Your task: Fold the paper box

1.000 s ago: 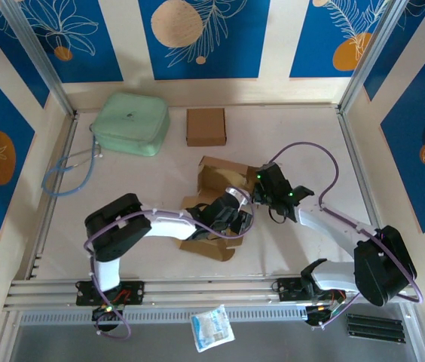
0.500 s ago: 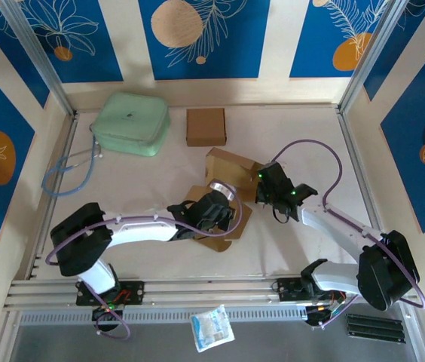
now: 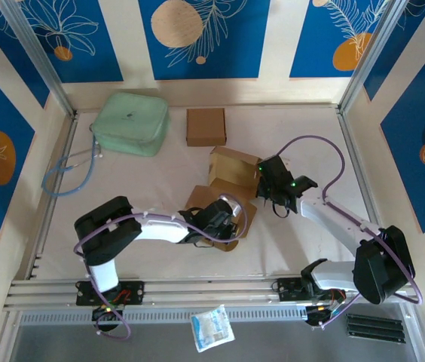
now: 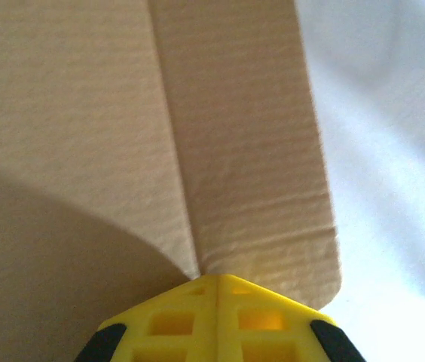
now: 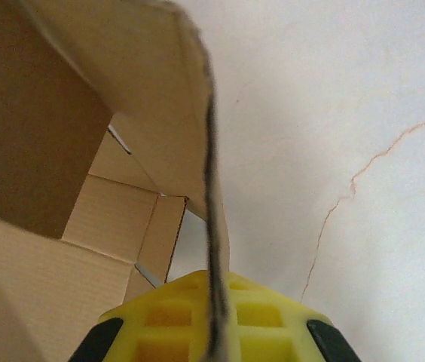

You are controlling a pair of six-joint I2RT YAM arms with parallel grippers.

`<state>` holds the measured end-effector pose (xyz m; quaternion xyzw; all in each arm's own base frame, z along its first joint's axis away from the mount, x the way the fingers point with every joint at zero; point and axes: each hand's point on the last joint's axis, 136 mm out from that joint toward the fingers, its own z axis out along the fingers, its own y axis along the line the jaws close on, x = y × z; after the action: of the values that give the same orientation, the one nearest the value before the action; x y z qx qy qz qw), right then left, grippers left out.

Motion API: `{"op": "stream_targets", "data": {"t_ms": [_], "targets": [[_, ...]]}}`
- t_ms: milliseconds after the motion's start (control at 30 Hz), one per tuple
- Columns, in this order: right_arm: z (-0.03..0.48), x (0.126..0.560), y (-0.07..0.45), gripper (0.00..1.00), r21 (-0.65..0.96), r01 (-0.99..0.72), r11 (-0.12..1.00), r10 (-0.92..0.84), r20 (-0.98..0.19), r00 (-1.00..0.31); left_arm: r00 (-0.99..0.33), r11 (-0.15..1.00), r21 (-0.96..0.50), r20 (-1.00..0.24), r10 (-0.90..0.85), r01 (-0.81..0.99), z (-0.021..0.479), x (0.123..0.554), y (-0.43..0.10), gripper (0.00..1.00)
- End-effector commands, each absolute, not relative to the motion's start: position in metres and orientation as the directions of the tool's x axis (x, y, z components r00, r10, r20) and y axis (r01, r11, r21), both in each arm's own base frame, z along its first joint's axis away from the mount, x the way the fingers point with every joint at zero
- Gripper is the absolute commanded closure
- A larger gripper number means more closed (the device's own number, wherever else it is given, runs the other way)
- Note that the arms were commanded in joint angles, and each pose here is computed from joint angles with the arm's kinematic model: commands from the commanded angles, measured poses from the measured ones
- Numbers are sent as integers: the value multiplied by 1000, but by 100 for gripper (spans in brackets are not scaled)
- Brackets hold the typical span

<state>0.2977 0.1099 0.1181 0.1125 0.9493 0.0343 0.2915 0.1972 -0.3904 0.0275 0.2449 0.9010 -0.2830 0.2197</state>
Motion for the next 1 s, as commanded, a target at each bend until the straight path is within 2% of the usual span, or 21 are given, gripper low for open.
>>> {"op": "stream_targets", "data": {"t_ms": [0,167,433,533,767,967], "targets": [[124,297,119,100,223,270,937,346,-468,-813,-783,718,-398,-527,330,570,19,200,-393,99],[123,296,129,100,275,320,907,410,-392,-824,-785,726,-393,-528,325,565,9,205,-393,99],[119,290,141,100,300,347,889,439,-341,-831,-791,708,-431,-532,303,560,3,215,-408,100],[114,286,148,100,293,304,906,404,-393,-826,-786,705,-433,-543,294,562,8,220,-413,100],[111,274,151,98,262,95,960,245,-634,-733,-773,701,-444,-586,244,558,27,236,-418,100],[89,257,142,98,271,28,962,215,-692,-690,-767,681,-471,-604,214,561,39,244,-425,100]]}}
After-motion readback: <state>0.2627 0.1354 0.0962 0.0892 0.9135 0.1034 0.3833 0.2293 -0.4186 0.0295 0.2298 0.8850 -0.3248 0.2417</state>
